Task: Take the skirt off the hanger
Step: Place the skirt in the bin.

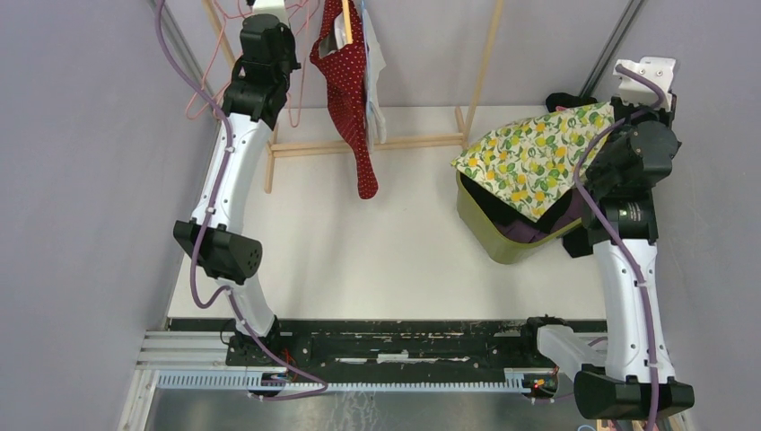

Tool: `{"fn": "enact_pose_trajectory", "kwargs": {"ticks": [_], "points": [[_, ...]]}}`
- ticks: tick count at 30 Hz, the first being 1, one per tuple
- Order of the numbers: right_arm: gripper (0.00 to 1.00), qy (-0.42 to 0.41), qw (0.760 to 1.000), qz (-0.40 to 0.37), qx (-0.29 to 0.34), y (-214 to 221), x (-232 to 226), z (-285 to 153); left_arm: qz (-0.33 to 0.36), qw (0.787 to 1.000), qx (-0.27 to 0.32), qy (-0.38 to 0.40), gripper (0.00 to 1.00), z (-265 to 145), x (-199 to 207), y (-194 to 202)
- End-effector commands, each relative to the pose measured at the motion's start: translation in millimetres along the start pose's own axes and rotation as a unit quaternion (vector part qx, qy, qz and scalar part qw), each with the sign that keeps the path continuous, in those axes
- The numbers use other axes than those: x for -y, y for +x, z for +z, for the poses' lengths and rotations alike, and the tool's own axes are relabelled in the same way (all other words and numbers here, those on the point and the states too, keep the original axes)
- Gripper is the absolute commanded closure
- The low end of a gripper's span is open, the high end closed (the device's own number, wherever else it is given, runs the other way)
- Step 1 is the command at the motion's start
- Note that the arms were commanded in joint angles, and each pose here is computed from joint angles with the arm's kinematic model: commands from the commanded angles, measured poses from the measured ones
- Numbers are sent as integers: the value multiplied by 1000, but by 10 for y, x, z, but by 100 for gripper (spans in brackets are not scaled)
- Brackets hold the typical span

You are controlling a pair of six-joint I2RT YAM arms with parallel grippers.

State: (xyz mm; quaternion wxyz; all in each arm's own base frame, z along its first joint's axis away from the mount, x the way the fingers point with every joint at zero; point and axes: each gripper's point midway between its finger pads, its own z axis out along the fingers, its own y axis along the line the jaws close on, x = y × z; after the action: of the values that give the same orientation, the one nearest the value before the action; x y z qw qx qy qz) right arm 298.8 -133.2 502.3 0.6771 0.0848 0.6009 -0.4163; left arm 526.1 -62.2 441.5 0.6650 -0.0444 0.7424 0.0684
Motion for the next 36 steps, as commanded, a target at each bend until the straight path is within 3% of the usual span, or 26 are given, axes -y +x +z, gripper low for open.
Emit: {"fn": "enact_pose_trajectory", "kwargs": {"ticks": [1, 4, 8, 20, 24, 28, 33, 36], "points": [[100, -11, 998, 55, -30, 244, -101, -113, 6, 1000, 19, 12, 97, 20, 63, -115], [99, -55, 988, 122, -83, 589, -404, -274, 3, 1000, 15, 17, 97, 47, 89, -81], [99, -126, 953, 211, -179, 1130, -982, -553, -1, 1000, 15, 23, 97, 52, 122, -80], [99, -199, 878, 289, -325, 1839, -2209, -522, -14, 999, 19, 32, 97, -112, 97, -162], [99, -221, 831, 304, -411, 2300, -2735, -660, -6, 999, 22, 25, 97, -177, 58, -201], [99, -214, 787, 339, -468, 2643, -2970, -923, -2, 1000, 23, 16, 97, -208, 11, -214], [96, -192, 773, 334, -505, 2879, -2899, -1190, 10, 1000, 15, 10, 97, -191, -4, -135], [79, -229, 782, 324, -480, 2723, -2861, -1176, 15, 1000, 13, 8, 97, -175, -4, -119]]}}
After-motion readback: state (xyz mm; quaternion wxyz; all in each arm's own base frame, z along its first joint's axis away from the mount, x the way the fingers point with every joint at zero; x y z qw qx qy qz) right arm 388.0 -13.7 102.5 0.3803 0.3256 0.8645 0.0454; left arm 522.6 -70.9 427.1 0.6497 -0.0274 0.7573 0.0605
